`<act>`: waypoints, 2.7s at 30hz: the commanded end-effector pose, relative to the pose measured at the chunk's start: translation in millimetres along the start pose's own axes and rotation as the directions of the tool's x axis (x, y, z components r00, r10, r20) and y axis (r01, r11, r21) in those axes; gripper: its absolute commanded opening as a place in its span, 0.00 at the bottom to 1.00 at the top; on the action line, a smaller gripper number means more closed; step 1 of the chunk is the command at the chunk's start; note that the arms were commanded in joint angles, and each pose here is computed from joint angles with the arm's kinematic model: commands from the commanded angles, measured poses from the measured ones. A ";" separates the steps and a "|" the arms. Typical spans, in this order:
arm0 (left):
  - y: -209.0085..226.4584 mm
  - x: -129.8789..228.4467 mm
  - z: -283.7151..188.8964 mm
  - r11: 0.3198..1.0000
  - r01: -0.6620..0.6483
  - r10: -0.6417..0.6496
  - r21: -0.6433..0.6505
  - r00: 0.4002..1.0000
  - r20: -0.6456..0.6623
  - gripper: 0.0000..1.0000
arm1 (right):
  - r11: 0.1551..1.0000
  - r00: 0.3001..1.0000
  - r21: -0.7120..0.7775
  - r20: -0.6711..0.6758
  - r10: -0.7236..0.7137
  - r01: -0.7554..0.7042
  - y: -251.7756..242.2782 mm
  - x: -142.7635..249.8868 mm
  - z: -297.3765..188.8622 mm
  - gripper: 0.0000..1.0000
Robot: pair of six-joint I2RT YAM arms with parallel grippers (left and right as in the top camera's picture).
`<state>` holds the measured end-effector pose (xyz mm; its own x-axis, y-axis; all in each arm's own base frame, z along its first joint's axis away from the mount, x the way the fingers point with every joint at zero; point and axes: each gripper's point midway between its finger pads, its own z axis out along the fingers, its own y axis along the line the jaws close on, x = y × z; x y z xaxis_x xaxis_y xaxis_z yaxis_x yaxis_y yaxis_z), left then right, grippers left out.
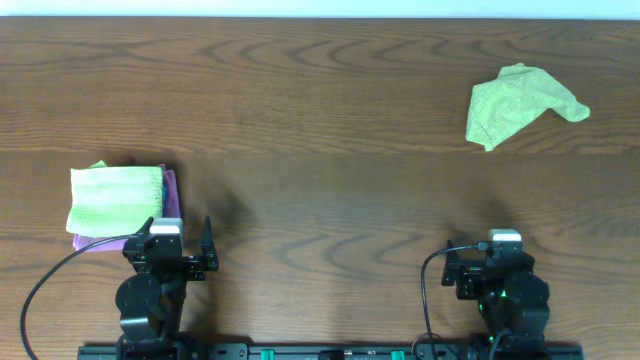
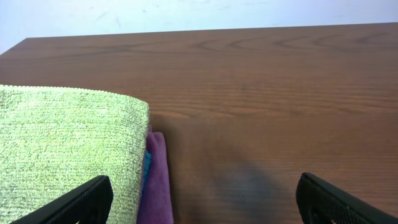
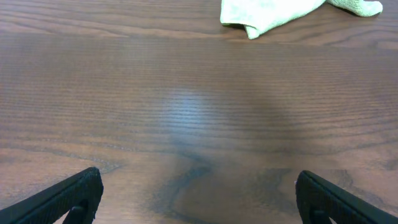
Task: Fold the cloth
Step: 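Move the right gripper toward the crumpled green cloth at far right, then lower the right gripper onto the green cloth and grasp its corner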
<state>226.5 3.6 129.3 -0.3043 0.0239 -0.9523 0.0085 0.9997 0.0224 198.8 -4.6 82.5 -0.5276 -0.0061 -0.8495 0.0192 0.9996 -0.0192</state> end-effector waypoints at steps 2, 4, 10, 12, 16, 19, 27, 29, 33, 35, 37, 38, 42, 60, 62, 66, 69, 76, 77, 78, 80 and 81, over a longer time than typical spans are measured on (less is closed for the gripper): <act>2.0 10.8 2.7 1.000 -0.018 0.018 -0.013 1.000 -0.026 0.95 | 1.000 1.000 -0.009 -0.010 0.016 -0.016 1.8 2.7 0.0 0.99; 2.0 10.9 2.7 1.000 -0.018 0.018 -0.013 0.999 -0.026 0.95 | 1.000 1.000 -0.009 -0.010 0.016 -0.016 1.8 2.7 0.0 0.99; 2.0 10.8 2.7 1.000 -0.018 0.018 -0.013 1.000 -0.026 0.95 | 1.000 1.000 -0.009 -0.010 0.016 -0.016 1.8 2.7 0.0 0.99; 2.0 10.8 2.7 1.000 -0.018 0.018 -0.013 1.000 -0.026 0.95 | 1.000 1.000 -0.009 -0.010 0.016 -0.016 1.8 2.7 0.0 0.99; 2.0 10.9 2.7 1.000 -0.018 0.018 -0.013 0.999 -0.026 0.95 | 1.000 1.000 -0.009 -0.010 0.016 -0.016 1.8 2.7 0.0 0.99; 2.0 10.9 2.7 1.000 -0.018 0.018 -0.013 0.999 -0.026 0.95 | 1.000 1.000 -0.009 -0.010 0.016 -0.016 1.8 2.7 0.0 0.99; 2.0 10.9 2.7 1.000 -0.018 0.018 -0.013 0.999 -0.026 0.95 | 1.000 1.000 -0.009 -0.010 0.016 -0.016 1.7 2.7 0.0 0.99; 2.0 10.9 2.7 1.000 -0.018 0.018 -0.013 0.999 -0.026 0.95 | 1.000 1.000 -0.010 -0.009 0.017 -0.017 1.9 2.6 0.0 0.99; 2.0 10.9 2.7 1.000 -0.018 0.018 -0.013 0.999 -0.026 0.95 | 0.999 0.999 -0.011 0.035 0.037 -0.037 1.7 -8.7 -0.7 0.99; 2.0 10.9 2.7 1.000 -0.018 0.018 -0.013 0.999 -0.026 0.95 | 0.999 0.997 -0.009 0.070 0.038 -0.038 1.0 -18.7 -3.0 0.99; 2.0 10.8 2.7 1.000 -0.018 0.018 -0.013 1.000 -0.026 0.95 | 0.998 0.994 0.009 0.096 0.053 -0.054 -2.6 -27.0 -6.3 0.99; 2.0 10.9 2.7 1.000 -0.018 0.018 -0.013 0.999 -0.026 0.95 | 0.996 0.991 0.029 0.107 0.078 -0.081 -6.8 -30.9 -8.7 0.99; 2.0 10.8 2.7 1.000 -0.018 0.018 -0.013 1.000 -0.026 0.95 | 0.987 0.985 0.088 0.119 0.123 -0.134 -19.0 -43.6 -16.6 0.99; 2.0 10.9 2.7 1.000 -0.018 0.018 -0.013 0.999 -0.026 0.95 | 0.959 0.970 0.208 -0.107 0.219 -0.193 -45.5 -121.8 8.3 0.99; 2.0 10.9 2.7 1.000 -0.018 0.018 -0.013 0.999 -0.026 0.95 | 0.953 0.959 0.221 -0.147 0.241 -0.206 -47.4 -124.3 16.3 0.99; 2.0 10.9 2.7 1.000 -0.018 0.018 -0.013 0.999 -0.026 0.95 | 0.939 0.931 0.255 -0.220 0.290 -0.232 -54.2 -130.8 36.2 0.99; 2.0 10.9 2.7 1.000 -0.018 0.018 -0.013 0.999 -0.026 0.95 | 0.917 0.909 0.285 -0.229 0.348 -0.279 -62.6 -138.5 47.5 0.99; 2.0 10.9 2.7 1.000 -0.018 0.018 -0.013 0.999 -0.026 0.95 | 0.893 0.904 0.319 -0.183 0.386 -0.317 -83.1 -168.9 57.9 0.99; 2.0 10.9 2.7 1.000 -0.018 0.018 -0.013 0.999 -0.026 0.95 | 0.892 0.905 0.323 -0.179 0.385 -0.316 -86.7 -172.6 59.0 0.99; 2.0 10.9 2.7 1.000 -0.018 0.018 -0.013 0.999 -0.026 0.95 | 0.890 0.905 0.329 -0.176 0.387 -0.316 -90.2 -175.7 60.2 0.99; 2.0 10.8 2.7 1.000 -0.018 0.018 -0.013 1.000 -0.026 0.95 | 0.881 0.901 0.343 -0.171 0.399 -0.325 -98.4 -181.4 62.8 0.99; 2.0 10.9 2.7 1.000 -0.018 0.018 -0.013 0.999 -0.026 0.95 | 0.877 0.897 0.352 -0.173 0.406 -0.329 -102.6 -183.2 64.6 0.99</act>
<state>226.5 4.3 129.4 -0.3041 0.0239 -0.9523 0.0049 0.9997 0.0235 341.8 -95.7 198.5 -0.6341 0.3793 -0.6738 0.4562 0.8871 0.0701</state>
